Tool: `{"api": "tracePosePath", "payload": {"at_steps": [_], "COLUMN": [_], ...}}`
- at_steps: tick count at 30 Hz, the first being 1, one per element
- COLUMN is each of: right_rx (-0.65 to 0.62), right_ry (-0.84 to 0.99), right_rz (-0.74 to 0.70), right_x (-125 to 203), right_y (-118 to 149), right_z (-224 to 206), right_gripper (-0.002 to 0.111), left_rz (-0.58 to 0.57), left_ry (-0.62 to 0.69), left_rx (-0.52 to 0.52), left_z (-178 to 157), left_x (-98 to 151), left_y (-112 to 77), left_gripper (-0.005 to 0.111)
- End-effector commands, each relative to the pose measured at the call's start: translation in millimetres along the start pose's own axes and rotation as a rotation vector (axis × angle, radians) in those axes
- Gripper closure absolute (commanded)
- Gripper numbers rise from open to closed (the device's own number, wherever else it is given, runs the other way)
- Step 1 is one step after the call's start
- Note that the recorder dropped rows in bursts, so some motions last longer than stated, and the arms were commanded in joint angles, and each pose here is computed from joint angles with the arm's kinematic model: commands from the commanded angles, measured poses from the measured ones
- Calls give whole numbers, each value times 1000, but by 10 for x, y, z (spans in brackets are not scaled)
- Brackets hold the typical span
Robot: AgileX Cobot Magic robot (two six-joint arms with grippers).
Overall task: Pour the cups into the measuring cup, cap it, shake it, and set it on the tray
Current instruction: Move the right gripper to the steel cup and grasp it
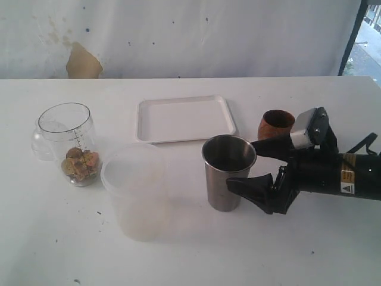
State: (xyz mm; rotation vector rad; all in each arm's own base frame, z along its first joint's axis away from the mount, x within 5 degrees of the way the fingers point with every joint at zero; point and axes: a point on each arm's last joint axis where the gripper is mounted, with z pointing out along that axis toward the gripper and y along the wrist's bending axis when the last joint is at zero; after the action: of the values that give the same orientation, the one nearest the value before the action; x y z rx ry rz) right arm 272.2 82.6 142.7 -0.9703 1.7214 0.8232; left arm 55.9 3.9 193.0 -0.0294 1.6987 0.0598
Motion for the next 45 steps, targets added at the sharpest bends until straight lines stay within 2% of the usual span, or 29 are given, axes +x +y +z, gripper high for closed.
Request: {"api": "tracePosePath", "payload": {"at_steps": [1,7,11,20,31,45], "right_rx": [-14,11,2,99,46,69], "right_ry": [-38,-59,-53,-82,-52,-35], "right_rz": [15,27,-39,66,18,-18], "right_x": [131,231,264,373,351,280], "right_y": [-25,-28,-2,-107,12,-70], "right_z": [64,199,255,297,512,606], "right_gripper": [3,3,3,3,3,3], "left_rz": [-4,-4,-4,-4,-4,-4], "left_ry": [-14,-14,-14,-14,-14,-14], "left_rx": [1,1,1,1,1,1], "left_z": [-4,-4,-4,-4,-4,-4], "left_x": [-19,-19,-19,-19,-19,-19], "left_y": [-1,-1,-1,-1,-1,-1], "left_gripper": [107,107,107,107,107,107]}}
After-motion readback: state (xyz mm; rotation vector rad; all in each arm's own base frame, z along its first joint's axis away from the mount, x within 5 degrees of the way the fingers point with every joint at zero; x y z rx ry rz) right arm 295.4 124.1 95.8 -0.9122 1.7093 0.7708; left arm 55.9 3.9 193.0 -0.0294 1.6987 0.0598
